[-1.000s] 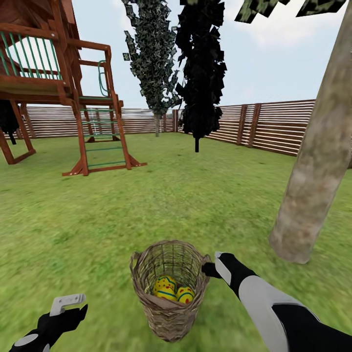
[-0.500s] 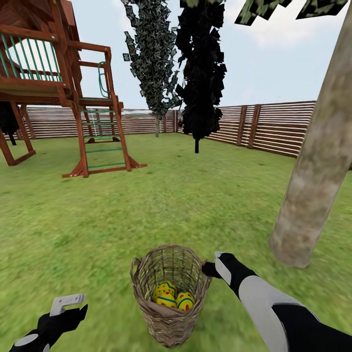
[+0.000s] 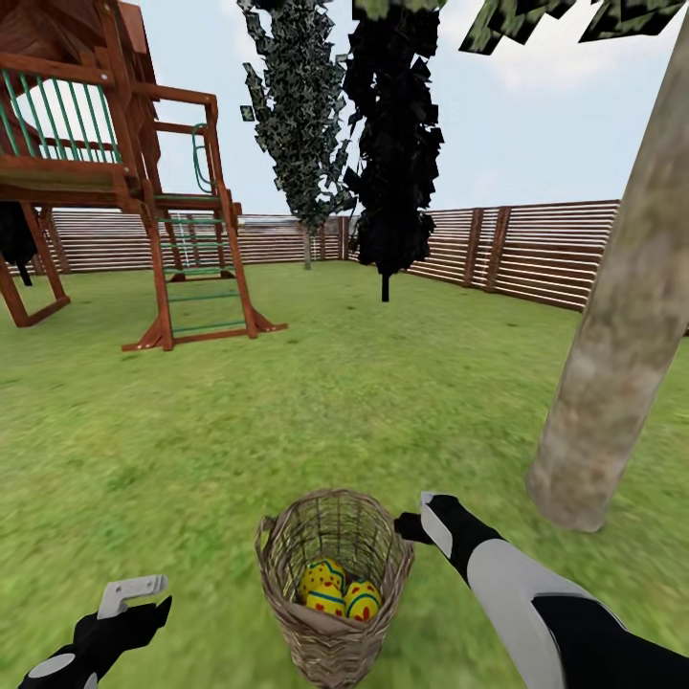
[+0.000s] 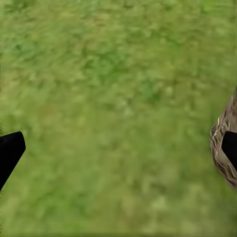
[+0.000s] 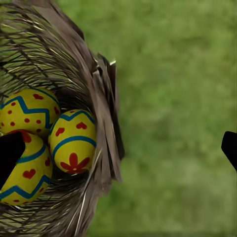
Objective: Take the three Easter eggs out of the wicker basket on the lawn in the garden, then place them on the lawn next to a single tree (choose any tree) so that all three eggs are next to the same tree and none are left in the basket.
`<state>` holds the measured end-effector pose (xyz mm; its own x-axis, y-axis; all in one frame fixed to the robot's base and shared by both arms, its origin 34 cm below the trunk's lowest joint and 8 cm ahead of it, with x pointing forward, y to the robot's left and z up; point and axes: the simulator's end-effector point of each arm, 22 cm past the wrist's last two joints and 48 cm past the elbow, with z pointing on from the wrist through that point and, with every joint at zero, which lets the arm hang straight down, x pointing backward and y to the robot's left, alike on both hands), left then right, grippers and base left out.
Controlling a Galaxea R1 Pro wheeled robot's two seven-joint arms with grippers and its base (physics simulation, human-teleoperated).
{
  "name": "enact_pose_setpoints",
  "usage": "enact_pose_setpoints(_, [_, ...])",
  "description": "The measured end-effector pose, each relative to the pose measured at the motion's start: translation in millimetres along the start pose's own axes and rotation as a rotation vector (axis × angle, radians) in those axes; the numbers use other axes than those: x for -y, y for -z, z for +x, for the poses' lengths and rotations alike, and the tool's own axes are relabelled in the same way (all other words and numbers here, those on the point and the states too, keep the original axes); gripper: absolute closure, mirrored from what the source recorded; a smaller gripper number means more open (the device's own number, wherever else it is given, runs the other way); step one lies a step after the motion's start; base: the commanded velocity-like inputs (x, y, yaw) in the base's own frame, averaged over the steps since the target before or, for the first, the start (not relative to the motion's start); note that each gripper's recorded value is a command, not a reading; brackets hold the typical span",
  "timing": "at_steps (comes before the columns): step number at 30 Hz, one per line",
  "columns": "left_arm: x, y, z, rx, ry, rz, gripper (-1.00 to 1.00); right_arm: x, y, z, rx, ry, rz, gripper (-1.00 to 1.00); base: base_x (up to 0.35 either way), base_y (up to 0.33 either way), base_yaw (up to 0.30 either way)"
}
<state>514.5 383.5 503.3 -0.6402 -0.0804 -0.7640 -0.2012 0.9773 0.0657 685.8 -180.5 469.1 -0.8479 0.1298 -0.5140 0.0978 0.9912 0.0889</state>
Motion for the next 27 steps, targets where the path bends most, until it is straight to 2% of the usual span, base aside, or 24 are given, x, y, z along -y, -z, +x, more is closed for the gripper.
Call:
enact_pose_setpoints(10, [0,10.2,-20,-0.001,0.000,0.000,-1.00,-15,18.0,-31,0.071,-0.010,-0.015,-1.00,0.000,0.000,-0.033])
enact_pose_setpoints(21, [-1,20.6,-39,-0.006,-0.001,0.000,-1.00,-23,34.0,-47,0.074,-0.009,-0.021,-1.00,0.000,0.000,-0.173])
enact_pose_setpoints(27, [-2,26.6,-50,-0.007,-0.002,-0.001,-1.00,-25,42.9,-55,0.073,-0.009,-0.022,-1.00,0.000,0.000,-0.054])
